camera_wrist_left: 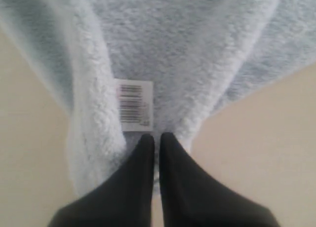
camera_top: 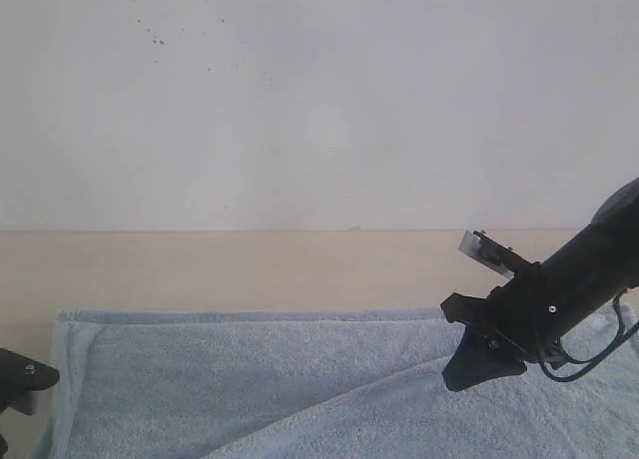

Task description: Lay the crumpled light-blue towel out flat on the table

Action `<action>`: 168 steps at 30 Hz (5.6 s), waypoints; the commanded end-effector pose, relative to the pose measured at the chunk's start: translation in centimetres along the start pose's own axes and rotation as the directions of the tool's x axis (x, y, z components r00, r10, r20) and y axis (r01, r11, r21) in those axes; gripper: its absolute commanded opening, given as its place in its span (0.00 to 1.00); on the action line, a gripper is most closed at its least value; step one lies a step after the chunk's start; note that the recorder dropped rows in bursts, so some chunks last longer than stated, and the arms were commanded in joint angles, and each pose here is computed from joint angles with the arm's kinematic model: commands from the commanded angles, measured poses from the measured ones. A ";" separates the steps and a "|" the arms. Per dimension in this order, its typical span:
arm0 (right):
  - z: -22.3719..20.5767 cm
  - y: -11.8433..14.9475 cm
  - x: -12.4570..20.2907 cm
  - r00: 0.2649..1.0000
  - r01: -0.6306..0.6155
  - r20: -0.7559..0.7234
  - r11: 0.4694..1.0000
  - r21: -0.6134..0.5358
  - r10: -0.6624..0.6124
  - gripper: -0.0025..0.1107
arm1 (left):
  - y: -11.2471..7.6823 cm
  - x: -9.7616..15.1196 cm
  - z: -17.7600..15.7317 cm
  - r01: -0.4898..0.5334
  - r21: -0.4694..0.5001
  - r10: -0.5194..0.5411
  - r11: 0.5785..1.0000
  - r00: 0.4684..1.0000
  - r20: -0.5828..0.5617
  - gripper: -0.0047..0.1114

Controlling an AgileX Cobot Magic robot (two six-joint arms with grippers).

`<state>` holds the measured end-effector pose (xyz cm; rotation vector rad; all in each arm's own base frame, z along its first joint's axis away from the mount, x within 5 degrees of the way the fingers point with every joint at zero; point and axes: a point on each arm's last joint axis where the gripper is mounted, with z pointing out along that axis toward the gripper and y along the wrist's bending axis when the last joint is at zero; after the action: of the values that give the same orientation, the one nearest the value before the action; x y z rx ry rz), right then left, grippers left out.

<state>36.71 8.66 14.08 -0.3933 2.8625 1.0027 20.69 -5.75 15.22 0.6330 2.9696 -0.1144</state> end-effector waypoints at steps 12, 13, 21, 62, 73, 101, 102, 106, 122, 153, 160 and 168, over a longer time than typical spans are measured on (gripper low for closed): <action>-0.1 0.4 -0.1 1.000 0.022 0.004 1.000 0.009 -0.022 0.02 | 2.4 2.4 -2.3 0.191 -0.329 -0.234 0.925 0.967 -0.096 0.07; -0.1 0.4 -0.1 1.000 0.021 0.005 1.000 0.008 -0.021 0.02 | 2.4 2.5 -2.4 0.195 -0.326 -0.236 0.925 0.967 -0.091 0.07; -0.6 0.5 0.1 1.000 0.027 -0.003 0.998 0.054 -0.026 0.02 | 1.7 1.9 -4.5 0.204 -0.253 -0.180 0.946 0.977 0.114 0.07; -6.6 -0.7 14.3 0.996 -0.039 -0.028 0.699 0.714 0.084 0.02 | -2.1 -2.0 -5.6 0.119 -0.016 -0.087 0.993 0.803 0.590 0.07; -3.7 -2.3 14.2 0.984 -0.043 -0.102 0.753 0.657 0.144 0.02 | -2.2 -2.1 -5.7 0.137 0.008 -0.114 0.990 0.791 0.601 0.07; -3.3 -3.0 15.1 0.953 0.004 -0.225 0.734 0.679 0.204 0.02 | -2.2 -2.2 -5.7 0.138 0.009 -0.116 0.990 0.790 0.602 0.07; -3.3 -3.0 15.2 0.952 0.004 -0.227 0.734 0.679 0.205 0.02 | -2.2 -2.2 -5.7 0.138 0.009 -0.116 0.990 0.790 0.602 0.07; -3.3 -3.0 15.4 0.948 0.006 -0.237 0.735 0.679 0.212 0.02 | -2.2 -2.2 -5.7 0.138 0.009 -0.116 0.990 0.790 0.602 0.07; -3.6 -4.1 17.4 0.922 -0.001 -0.241 0.622 0.783 0.304 0.02 | -2.2 -2.1 -5.7 0.139 0.009 -0.116 0.990 0.792 0.599 0.07; -4.0 -3.8 16.1 0.972 -0.065 -0.090 0.615 0.786 0.218 0.02 | -2.2 -2.1 -5.7 0.139 0.009 -0.116 0.990 0.791 0.601 0.07; -3.2 -4.5 16.7 0.946 -0.043 -0.164 0.611 0.791 0.279 0.02 | -2.2 -2.1 -5.7 0.140 0.011 -0.118 0.990 0.791 0.601 0.07; -3.0 -5.1 17.1 0.926 0.000 -0.222 0.589 0.808 0.305 0.02 | -2.2 -2.1 -5.7 0.144 0.015 -0.124 0.990 0.790 0.600 0.07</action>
<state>22.05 -0.49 11.19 -0.2075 3.2498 -0.4659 21.32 -7.96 21.08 0.3070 2.3937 -0.2150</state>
